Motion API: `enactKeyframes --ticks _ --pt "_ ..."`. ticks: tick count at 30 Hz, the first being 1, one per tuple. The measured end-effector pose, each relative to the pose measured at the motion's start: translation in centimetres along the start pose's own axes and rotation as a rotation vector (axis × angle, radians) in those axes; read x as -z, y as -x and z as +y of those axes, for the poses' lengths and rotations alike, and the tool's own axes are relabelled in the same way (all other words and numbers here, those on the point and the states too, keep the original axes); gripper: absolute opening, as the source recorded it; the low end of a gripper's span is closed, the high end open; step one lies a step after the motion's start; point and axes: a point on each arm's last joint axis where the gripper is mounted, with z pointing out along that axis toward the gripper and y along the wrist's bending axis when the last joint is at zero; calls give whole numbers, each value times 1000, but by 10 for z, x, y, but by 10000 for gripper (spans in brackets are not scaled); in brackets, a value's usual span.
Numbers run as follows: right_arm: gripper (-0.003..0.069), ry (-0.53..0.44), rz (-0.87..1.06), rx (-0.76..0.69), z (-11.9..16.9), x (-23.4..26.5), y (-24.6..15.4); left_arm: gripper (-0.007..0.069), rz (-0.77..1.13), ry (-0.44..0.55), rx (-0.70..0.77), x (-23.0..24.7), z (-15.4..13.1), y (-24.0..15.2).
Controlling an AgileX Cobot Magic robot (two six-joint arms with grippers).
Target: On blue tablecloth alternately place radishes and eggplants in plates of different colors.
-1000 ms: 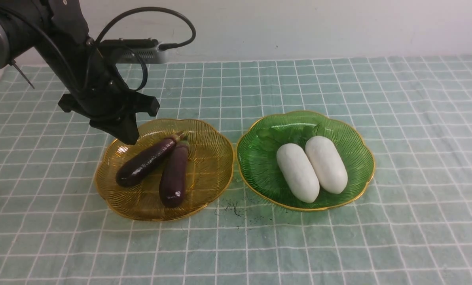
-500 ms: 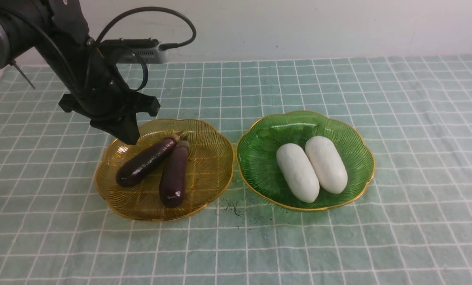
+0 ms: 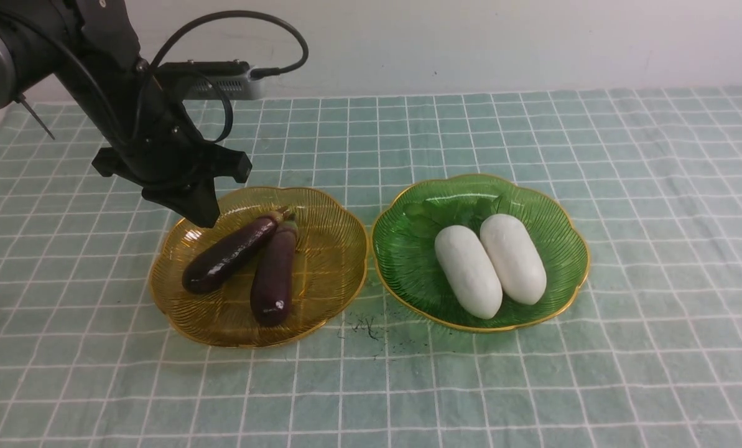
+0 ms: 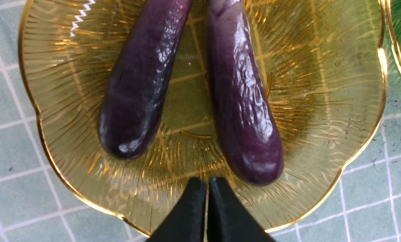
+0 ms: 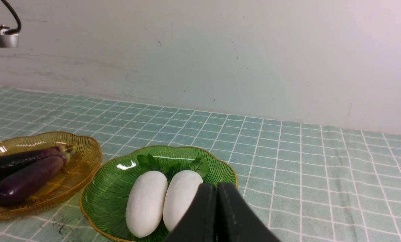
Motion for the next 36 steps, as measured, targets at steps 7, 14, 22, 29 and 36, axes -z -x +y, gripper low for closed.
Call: enactKeyframes --ticks 7,14,22,29,36 --pt "-15 -8 20 -28 1 1 -25 -8 0 0 1 0 0 0" --pt "-15 -120 95 -149 -1 -2 -72 -8 -1 -8 5 0 -1 0" --pt "-15 -223 194 -196 -5 -8 -115 -8 -32 -87 26 9 -9 0" --pt "-15 -242 167 -198 -6 -8 -114 -8 -187 -102 -1 74 -23 -16" --pt "-15 -242 154 -195 -6 -9 -114 -8 -400 -83 -60 159 -39 -58"
